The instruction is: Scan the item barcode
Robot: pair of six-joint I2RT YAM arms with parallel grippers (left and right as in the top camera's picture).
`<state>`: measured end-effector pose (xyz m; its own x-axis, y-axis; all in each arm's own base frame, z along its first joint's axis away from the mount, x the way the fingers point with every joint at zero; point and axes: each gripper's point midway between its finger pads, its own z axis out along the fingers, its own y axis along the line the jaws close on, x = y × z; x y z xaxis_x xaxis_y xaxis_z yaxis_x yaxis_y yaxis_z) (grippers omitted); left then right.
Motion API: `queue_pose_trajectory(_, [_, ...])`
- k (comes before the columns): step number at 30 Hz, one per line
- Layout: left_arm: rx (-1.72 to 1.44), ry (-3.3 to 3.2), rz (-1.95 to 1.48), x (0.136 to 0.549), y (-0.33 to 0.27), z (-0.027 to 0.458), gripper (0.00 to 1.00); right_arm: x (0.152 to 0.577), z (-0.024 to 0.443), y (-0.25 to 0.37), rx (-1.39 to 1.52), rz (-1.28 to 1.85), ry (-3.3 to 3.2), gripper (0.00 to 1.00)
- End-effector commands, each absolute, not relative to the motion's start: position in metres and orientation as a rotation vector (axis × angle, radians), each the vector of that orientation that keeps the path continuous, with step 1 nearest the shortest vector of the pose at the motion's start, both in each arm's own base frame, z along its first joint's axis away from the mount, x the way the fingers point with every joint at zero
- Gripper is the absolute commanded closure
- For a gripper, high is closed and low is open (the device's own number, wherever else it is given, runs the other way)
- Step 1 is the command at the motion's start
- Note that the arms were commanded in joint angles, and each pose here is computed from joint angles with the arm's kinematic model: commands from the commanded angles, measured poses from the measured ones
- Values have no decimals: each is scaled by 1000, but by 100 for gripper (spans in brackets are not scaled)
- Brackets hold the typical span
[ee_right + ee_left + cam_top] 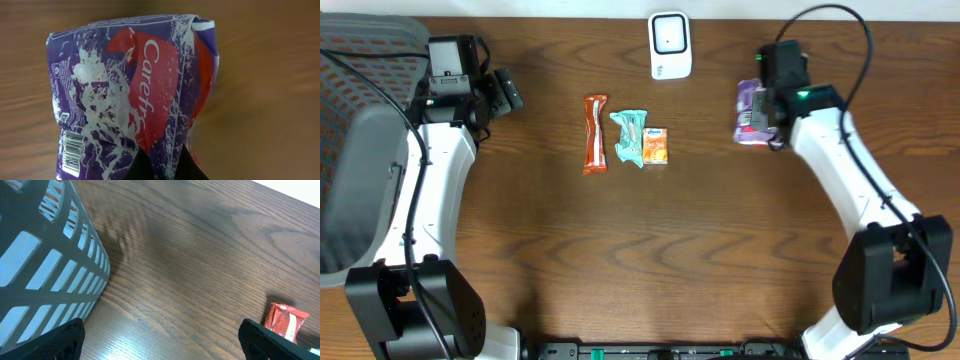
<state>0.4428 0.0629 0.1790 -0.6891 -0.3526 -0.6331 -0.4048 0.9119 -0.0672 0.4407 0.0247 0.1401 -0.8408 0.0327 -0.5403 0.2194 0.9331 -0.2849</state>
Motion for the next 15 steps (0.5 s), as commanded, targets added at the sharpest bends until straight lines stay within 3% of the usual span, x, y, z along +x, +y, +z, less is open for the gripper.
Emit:
queue_pose_trajectory(1, [-557, 2391, 111, 443, 66, 179, 2, 432, 158, -13, 211, -963, 2368, 99])
queue_pose_trajectory(12, [-557, 2391, 111, 443, 66, 179, 2, 434, 94, 37, -7, -989, 2460, 98])
queue_pose_trajectory(15, [-557, 2391, 111, 443, 66, 179, 2, 437, 82, 62, -63, -940, 2457, 88])
